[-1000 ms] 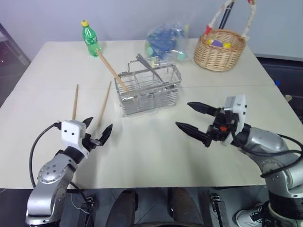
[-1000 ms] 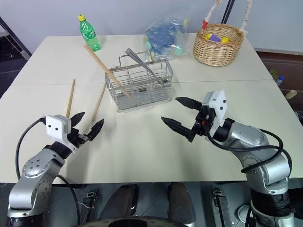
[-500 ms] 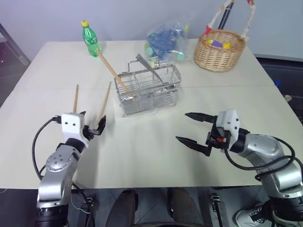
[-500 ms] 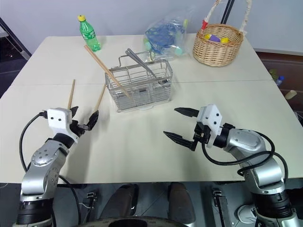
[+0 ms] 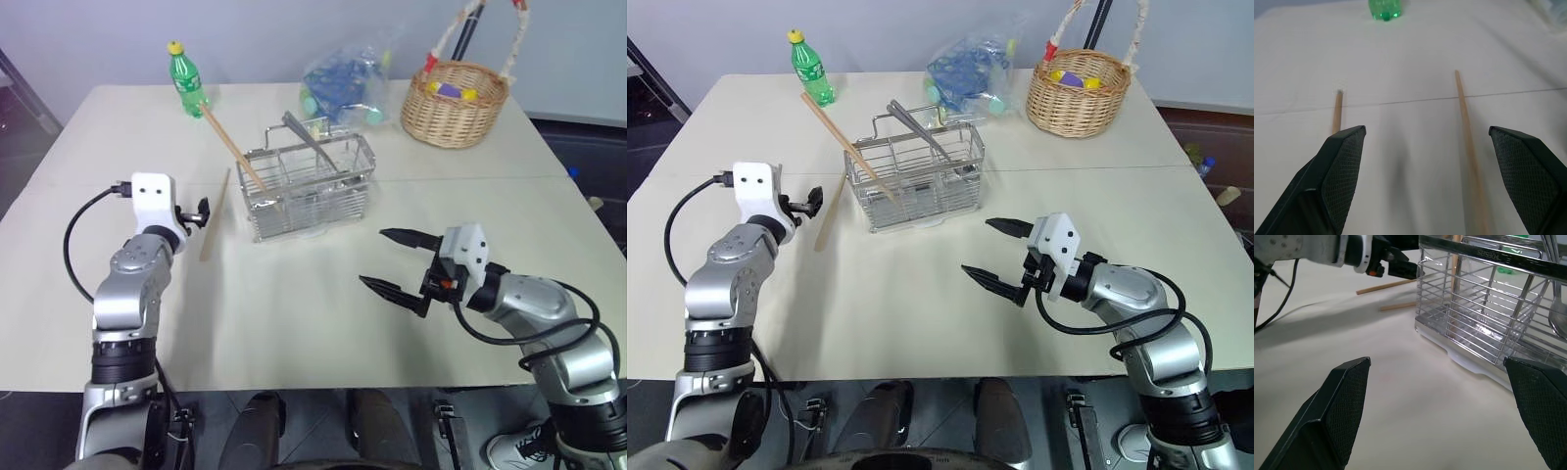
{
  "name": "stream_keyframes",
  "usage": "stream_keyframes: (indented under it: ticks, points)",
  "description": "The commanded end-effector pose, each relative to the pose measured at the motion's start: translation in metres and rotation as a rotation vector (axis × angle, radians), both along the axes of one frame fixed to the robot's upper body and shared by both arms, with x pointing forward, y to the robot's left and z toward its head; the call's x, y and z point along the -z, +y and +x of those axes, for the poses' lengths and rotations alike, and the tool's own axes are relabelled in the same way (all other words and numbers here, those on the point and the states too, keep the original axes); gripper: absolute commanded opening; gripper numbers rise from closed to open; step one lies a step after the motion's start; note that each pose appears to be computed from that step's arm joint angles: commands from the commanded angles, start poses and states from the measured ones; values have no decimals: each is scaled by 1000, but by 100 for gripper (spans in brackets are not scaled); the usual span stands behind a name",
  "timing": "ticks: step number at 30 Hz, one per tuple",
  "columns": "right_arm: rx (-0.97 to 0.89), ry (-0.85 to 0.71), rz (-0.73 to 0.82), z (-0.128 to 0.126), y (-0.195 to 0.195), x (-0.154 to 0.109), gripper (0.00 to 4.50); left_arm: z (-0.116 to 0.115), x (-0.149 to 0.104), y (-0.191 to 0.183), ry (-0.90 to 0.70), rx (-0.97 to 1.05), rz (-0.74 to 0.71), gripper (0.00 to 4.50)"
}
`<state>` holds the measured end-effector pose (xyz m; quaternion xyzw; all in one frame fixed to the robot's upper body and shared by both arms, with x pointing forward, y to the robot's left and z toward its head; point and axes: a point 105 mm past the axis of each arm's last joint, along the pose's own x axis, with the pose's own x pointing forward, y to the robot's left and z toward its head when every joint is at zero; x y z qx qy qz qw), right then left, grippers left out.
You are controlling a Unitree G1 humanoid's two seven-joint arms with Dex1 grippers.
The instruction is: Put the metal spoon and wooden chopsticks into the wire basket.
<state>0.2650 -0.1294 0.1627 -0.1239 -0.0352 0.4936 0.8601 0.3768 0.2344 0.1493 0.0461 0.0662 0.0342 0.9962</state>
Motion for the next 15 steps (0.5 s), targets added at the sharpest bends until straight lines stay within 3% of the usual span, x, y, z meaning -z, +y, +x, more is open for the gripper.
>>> stream_keyframes:
  ticks: [1,7,15]
  points:
    - [5,-52,9,-2,-1,-10,446,7,-2,1,32,-54,18,426]
    - [15,-57,21,2,2,-9,446,19,18,-15,157,-47,33,426]
    - [21,-58,29,3,2,-8,446,30,23,-21,297,-58,36,426]
